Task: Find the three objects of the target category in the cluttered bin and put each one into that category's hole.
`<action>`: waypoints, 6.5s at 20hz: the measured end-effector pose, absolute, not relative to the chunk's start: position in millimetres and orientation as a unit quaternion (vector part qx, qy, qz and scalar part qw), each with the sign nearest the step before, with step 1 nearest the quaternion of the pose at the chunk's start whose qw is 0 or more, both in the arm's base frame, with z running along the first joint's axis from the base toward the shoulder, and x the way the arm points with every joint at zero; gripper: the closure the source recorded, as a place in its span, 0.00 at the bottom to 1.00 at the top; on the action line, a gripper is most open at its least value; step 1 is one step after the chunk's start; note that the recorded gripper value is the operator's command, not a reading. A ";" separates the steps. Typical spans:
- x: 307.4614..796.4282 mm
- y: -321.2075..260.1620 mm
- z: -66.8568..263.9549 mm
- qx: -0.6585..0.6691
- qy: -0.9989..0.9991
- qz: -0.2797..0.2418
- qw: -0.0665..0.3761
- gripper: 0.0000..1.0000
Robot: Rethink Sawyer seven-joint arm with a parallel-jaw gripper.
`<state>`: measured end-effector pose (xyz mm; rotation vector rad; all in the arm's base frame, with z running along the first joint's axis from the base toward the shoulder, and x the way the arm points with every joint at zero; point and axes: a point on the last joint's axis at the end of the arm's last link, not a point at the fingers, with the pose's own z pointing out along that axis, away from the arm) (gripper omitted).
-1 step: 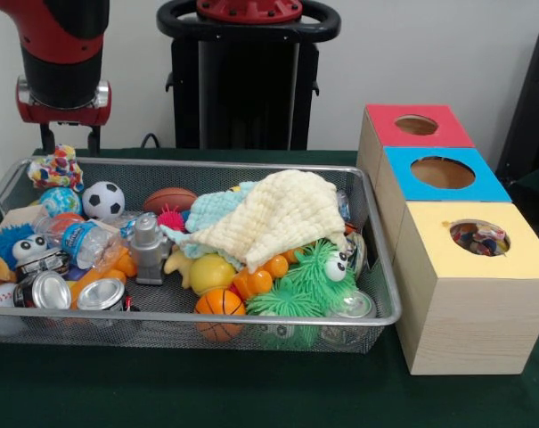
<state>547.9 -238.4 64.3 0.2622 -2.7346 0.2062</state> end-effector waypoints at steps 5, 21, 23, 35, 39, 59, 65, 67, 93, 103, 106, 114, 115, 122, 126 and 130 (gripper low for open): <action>546.5 -240.0 62.7 0.097 -0.973 0.078 0.193 0.00; 526.2 -246.9 25.8 0.132 -0.965 0.098 0.206 0.00; 524.5 -243.2 18.3 0.134 -0.965 0.092 0.205 0.00; 515.5 -230.6 -10.6 0.149 -0.964 0.076 0.206 0.00; 515.3 -232.1 -10.6 0.157 -0.962 0.087 0.206 0.00; 505.9 -266.5 12.9 0.153 -0.954 0.140 0.215 0.00; 498.7 -270.0 9.5 0.149 -0.953 0.140 0.222 0.00; 494.5 -269.0 3.9 0.149 -0.953 0.135 0.227 0.00; 480.7 -262.4 -30.2 0.144 -0.953 0.105 0.243 1.00; 514.1 -244.8 25.0 0.084 -0.975 0.041 0.200 1.00; 532.5 -237.8 53.2 0.064 -0.982 0.017 0.175 1.00; 577.9 -216.8 111.5 0.061 -0.991 0.013 0.122 1.00; 582.2 -213.2 116.4 0.064 -0.991 0.014 0.117 1.00; 625.4 -159.4 145.3 0.085 -0.996 0.007 0.036 1.00; 644.8 -128.1 154.1 0.094 -0.995 -0.003 -0.018 1.00; 655.5 -100.2 157.9 0.100 -0.994 -0.016 -0.050 1.00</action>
